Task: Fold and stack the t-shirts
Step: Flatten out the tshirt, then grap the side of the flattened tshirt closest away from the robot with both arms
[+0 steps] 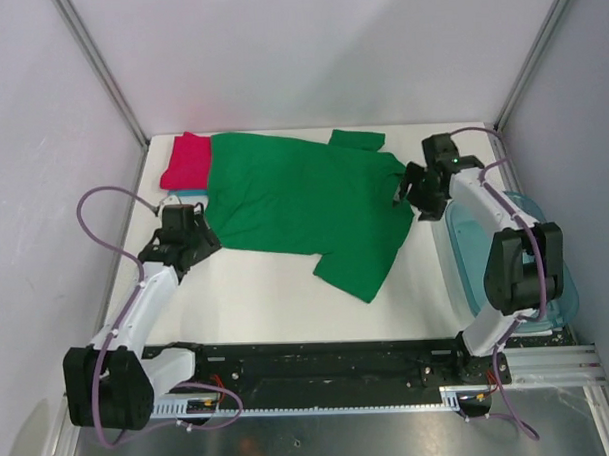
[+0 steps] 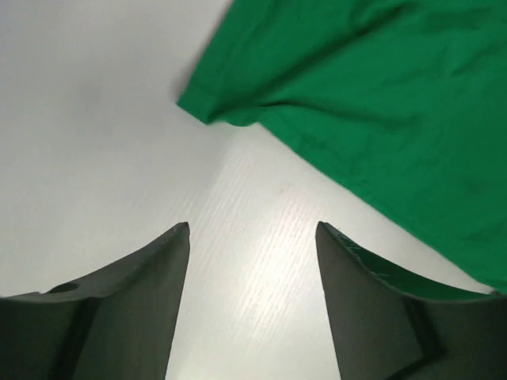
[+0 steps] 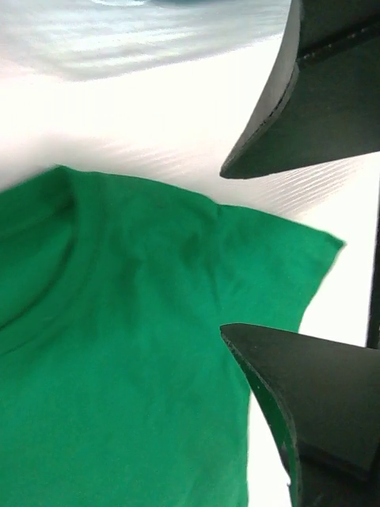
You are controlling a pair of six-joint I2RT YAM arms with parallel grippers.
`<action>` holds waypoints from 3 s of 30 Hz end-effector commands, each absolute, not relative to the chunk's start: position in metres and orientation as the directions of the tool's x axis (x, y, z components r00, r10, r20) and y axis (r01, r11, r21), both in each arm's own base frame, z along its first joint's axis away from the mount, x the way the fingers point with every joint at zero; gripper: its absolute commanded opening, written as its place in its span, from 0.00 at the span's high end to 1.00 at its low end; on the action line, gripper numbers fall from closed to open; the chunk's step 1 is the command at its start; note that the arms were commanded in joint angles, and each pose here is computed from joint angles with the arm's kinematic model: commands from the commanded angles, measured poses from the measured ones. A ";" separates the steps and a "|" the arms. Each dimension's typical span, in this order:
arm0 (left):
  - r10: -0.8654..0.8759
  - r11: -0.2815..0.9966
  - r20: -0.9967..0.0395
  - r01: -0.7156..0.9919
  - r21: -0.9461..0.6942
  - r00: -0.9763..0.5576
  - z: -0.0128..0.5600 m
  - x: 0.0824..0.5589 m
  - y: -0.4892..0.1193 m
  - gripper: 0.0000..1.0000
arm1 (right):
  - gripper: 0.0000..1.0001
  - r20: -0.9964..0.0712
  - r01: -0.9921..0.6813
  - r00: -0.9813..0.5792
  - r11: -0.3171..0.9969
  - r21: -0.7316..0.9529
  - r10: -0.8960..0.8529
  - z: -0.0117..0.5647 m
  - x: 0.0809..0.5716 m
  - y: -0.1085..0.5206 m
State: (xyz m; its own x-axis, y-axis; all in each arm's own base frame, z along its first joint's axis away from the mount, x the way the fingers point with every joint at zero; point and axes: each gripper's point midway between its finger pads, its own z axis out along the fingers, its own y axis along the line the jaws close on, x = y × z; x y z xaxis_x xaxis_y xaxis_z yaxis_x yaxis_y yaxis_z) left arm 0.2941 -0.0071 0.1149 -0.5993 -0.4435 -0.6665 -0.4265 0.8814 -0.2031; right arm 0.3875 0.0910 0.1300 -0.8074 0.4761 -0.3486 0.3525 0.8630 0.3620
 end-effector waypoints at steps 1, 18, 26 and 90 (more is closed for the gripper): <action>-0.530 0.842 -0.660 -0.423 -0.336 -0.531 0.128 0.288 -0.017 0.27 | 0.21 -0.458 0.300 -0.801 0.921 0.249 0.385 0.140 0.348 0.101; -0.578 0.775 -0.685 -0.562 -0.290 -0.443 0.136 0.250 0.015 0.46 | 0.46 -0.393 0.258 -0.858 0.939 0.228 0.331 0.059 0.211 0.180; -0.588 0.753 -0.688 -0.598 -0.275 -0.425 0.132 0.241 0.022 0.48 | 0.49 -0.370 0.236 -0.882 0.952 0.193 0.293 0.035 0.203 0.193; -0.635 0.687 -0.588 -0.715 -0.133 -0.501 0.036 0.322 0.028 0.58 | 1.00 -0.336 0.304 -0.878 0.940 0.158 0.341 0.043 0.148 0.108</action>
